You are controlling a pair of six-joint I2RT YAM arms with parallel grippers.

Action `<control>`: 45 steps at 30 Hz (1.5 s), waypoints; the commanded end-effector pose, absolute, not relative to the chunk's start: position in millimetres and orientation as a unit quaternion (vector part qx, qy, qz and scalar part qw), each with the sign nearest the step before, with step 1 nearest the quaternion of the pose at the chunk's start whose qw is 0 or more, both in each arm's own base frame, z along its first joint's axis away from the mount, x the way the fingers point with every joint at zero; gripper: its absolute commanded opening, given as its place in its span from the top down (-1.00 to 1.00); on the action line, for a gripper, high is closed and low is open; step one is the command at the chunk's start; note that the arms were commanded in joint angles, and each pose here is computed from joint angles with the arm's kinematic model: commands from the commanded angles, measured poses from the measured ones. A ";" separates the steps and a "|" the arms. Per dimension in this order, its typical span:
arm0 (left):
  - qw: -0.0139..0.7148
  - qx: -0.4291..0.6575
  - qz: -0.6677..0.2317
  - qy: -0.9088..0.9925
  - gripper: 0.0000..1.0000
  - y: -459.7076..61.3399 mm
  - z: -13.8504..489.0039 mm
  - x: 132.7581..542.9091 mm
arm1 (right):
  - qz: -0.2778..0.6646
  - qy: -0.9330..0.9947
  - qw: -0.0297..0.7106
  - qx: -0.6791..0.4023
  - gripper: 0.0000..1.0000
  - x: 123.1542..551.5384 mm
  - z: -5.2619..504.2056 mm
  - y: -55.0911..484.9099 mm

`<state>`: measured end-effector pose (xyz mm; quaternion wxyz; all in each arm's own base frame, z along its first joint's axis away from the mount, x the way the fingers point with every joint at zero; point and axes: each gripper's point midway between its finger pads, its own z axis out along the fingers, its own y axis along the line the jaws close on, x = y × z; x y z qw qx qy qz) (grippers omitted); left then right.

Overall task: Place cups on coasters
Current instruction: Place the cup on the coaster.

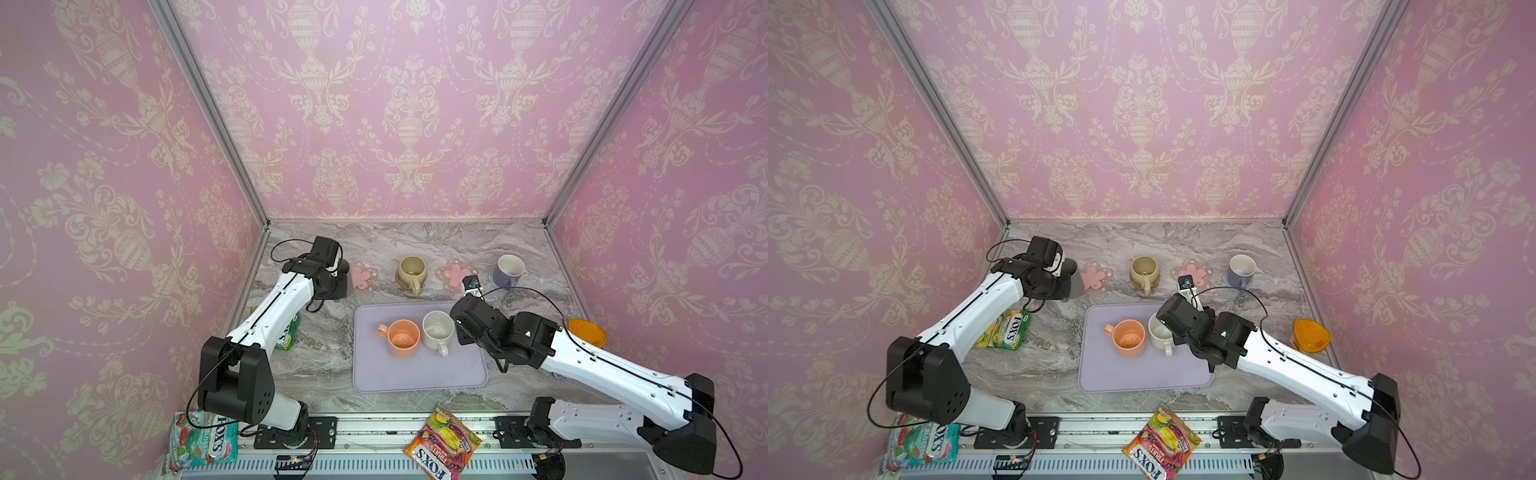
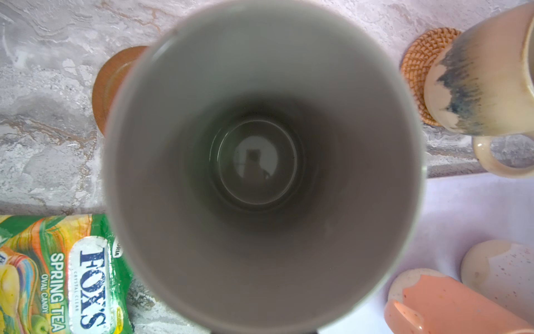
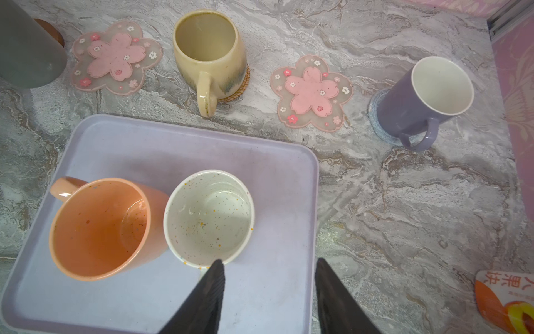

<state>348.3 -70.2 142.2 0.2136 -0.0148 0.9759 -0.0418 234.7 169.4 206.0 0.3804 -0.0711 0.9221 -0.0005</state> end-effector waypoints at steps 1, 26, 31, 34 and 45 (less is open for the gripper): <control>0.270 -0.006 -0.045 0.962 1.00 -62.8 167.4 377.5 | -0.005 0.917 0.394 -0.064 -0.06 238.9 219.9 163.1; 0.263 -0.063 -0.014 0.963 1.00 -2.4 155.0 421.1 | -0.018 0.928 0.363 -0.087 -0.08 271.0 208.7 181.6; 0.242 -0.050 -0.003 0.969 1.00 10.8 155.2 417.4 | -0.020 0.929 0.360 -0.088 -0.08 271.5 207.3 181.0; 0.231 -0.042 -0.003 0.972 1.00 12.5 149.1 414.2 | -0.017 0.928 0.362 -0.084 -0.08 272.1 208.0 181.2; 0.221 -0.013 0.005 0.975 1.00 23.6 135.9 419.9 | -0.014 0.929 0.361 -0.080 -0.08 272.2 208.0 181.2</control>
